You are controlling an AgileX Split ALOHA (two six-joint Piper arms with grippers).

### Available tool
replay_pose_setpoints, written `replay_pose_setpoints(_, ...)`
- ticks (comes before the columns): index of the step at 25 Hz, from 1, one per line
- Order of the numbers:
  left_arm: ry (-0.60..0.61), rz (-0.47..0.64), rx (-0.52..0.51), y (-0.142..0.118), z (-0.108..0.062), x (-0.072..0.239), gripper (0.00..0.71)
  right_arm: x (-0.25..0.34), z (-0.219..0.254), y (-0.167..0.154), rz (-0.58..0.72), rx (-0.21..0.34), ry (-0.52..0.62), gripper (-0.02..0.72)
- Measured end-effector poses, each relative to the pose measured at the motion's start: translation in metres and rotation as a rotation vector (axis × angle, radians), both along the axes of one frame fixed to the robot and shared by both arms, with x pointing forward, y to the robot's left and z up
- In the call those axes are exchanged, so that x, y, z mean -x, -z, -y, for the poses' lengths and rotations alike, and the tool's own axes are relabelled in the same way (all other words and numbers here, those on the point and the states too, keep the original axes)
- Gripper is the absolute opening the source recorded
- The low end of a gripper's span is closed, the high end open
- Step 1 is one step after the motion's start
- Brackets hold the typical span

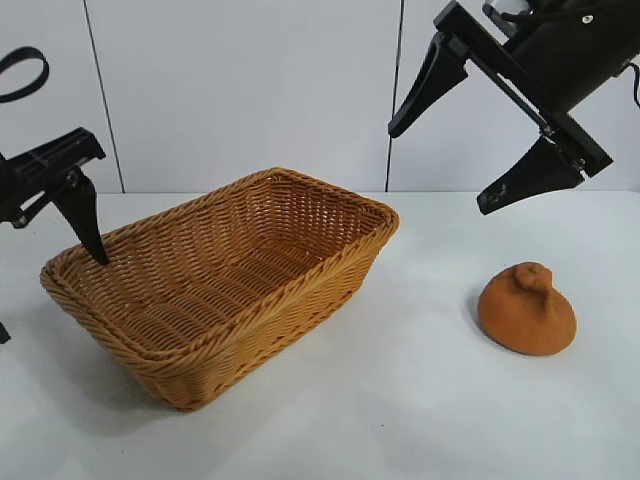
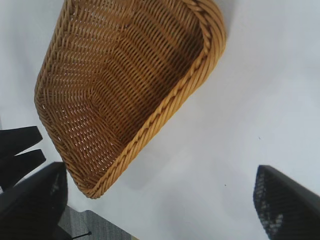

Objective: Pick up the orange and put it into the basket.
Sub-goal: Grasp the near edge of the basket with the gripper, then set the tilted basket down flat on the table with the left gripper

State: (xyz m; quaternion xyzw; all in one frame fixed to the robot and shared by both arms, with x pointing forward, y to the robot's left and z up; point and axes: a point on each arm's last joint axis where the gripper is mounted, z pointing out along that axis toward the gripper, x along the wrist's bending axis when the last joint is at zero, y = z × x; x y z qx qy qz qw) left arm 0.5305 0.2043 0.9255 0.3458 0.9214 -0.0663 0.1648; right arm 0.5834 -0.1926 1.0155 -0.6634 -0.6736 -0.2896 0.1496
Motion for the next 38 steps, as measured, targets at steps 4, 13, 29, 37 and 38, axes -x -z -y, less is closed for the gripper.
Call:
replay_pose_setpoints(4,-0.001,-0.024,0.005,0.017,0.002,-0.004,0.571,0.000,0.000,0.000,0.001,0.000,0.001,0.694)
replay_pose_setpoints(13,-0.004,-0.010,0.010,0.029,0.003,-0.009,0.560,0.000,0.000,0.000,0.001,0.000,0.001,0.694)
replay_pose_setpoints(29,0.021,-0.013,0.023,0.018,-0.002,-0.020,0.085,0.000,0.000,0.000,0.001,0.000,0.001,0.694)
replay_pose_setpoints(37,0.195,0.081,0.012,-0.022,-0.018,-0.056,0.085,0.000,0.000,0.000,0.001,0.000,0.001,0.694)
replay_pose_setpoints(38,0.218,0.093,0.009,-0.026,-0.018,-0.059,0.085,0.000,0.000,0.000,0.001,0.000,0.001,0.694)
